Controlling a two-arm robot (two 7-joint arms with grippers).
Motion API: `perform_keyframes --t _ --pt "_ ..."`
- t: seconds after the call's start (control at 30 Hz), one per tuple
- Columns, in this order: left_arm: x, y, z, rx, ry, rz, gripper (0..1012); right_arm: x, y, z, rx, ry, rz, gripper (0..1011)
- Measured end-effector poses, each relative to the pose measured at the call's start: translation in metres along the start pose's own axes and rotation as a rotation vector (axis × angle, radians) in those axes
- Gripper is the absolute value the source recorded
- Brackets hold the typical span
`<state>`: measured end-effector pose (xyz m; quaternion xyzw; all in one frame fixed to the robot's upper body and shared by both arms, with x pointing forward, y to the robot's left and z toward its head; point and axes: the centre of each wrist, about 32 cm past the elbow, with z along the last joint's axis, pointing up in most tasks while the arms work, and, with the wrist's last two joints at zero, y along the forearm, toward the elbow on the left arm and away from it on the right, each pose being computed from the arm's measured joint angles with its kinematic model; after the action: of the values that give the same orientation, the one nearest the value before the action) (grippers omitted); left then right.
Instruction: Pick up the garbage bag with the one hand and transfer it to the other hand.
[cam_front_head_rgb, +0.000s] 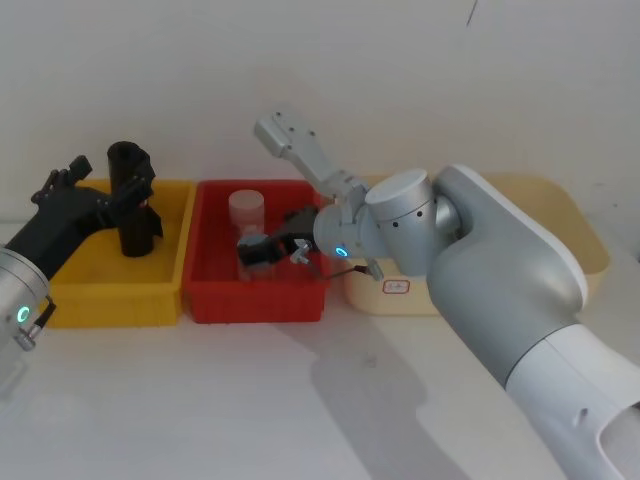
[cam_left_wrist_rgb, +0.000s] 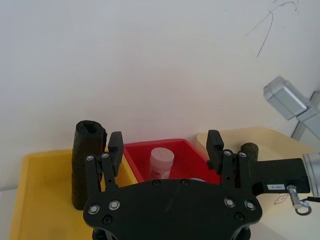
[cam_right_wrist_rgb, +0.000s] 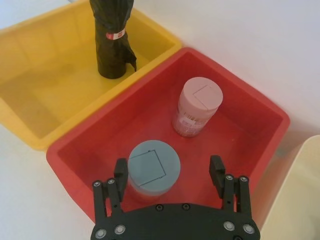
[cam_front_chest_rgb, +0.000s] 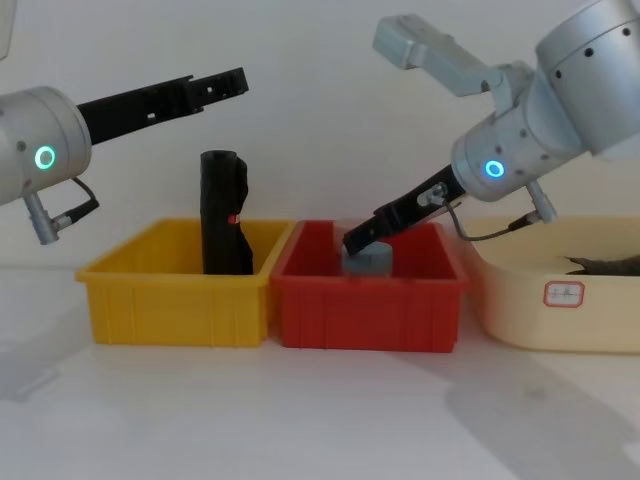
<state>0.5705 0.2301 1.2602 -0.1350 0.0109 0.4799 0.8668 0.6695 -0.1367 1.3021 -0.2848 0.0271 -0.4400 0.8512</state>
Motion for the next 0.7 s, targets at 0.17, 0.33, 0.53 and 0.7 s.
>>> perform_keyframes --t 0.17,0.33,0.53,0.7 --pt "0.0000 0.0000 0.0000 0.000 0.000 0.000 1001 -0.001 0.005 -0.001 -0.014 0.001 -0.001 1000" --pt "0.0000 0.0000 0.0000 0.000 0.000 0.000 1001 -0.001 0.010 -0.001 -0.028 0.007 -0.002 1000" --pt "0.0000 0.0000 0.0000 0.000 0.000 0.000 1001 -0.001 0.015 -0.001 -0.041 0.019 -0.002 1000" --pt "0.0000 0.0000 0.0000 0.000 0.000 0.000 1001 -0.001 0.018 -0.001 -0.048 0.025 -0.002 1000"
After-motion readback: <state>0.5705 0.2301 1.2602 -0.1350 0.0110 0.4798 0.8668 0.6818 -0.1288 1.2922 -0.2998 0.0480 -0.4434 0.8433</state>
